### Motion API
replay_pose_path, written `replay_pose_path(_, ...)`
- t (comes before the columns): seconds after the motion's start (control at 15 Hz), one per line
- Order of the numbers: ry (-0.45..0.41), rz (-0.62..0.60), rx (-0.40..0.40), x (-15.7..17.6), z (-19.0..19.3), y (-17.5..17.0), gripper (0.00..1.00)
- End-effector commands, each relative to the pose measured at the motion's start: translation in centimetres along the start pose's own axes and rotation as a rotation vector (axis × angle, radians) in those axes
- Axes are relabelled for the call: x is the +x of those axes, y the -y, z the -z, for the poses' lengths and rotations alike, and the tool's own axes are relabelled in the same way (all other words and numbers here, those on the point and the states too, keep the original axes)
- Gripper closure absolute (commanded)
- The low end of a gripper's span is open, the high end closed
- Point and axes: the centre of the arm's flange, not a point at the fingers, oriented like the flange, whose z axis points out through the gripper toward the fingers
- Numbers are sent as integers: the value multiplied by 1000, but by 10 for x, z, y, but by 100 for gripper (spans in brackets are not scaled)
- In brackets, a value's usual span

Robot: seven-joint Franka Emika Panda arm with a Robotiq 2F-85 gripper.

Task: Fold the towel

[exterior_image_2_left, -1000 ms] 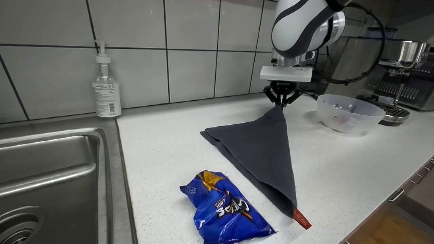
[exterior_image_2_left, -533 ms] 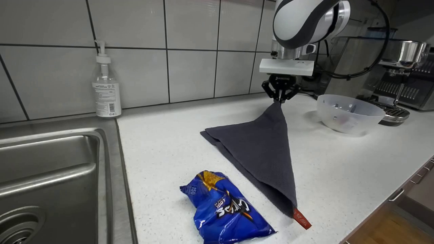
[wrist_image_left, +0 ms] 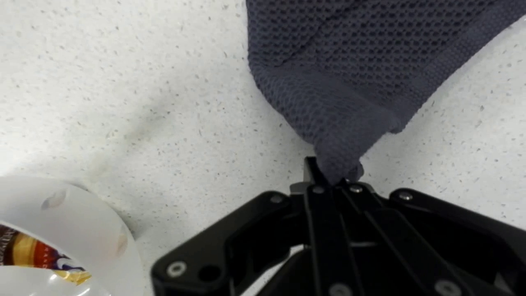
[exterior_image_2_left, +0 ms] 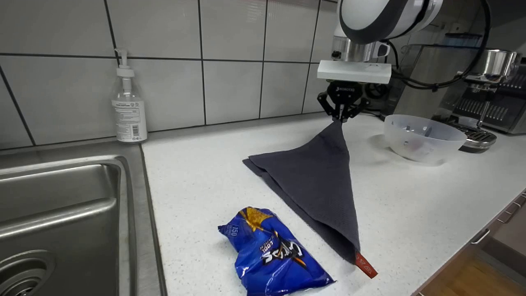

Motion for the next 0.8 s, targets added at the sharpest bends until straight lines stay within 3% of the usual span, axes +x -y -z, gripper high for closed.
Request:
replay_pose_path(0.0, 0, 8, 32, -34, 25, -18, 99)
replay_pose_path(0.73, -14, 98, 48, -102, 61, -27, 99)
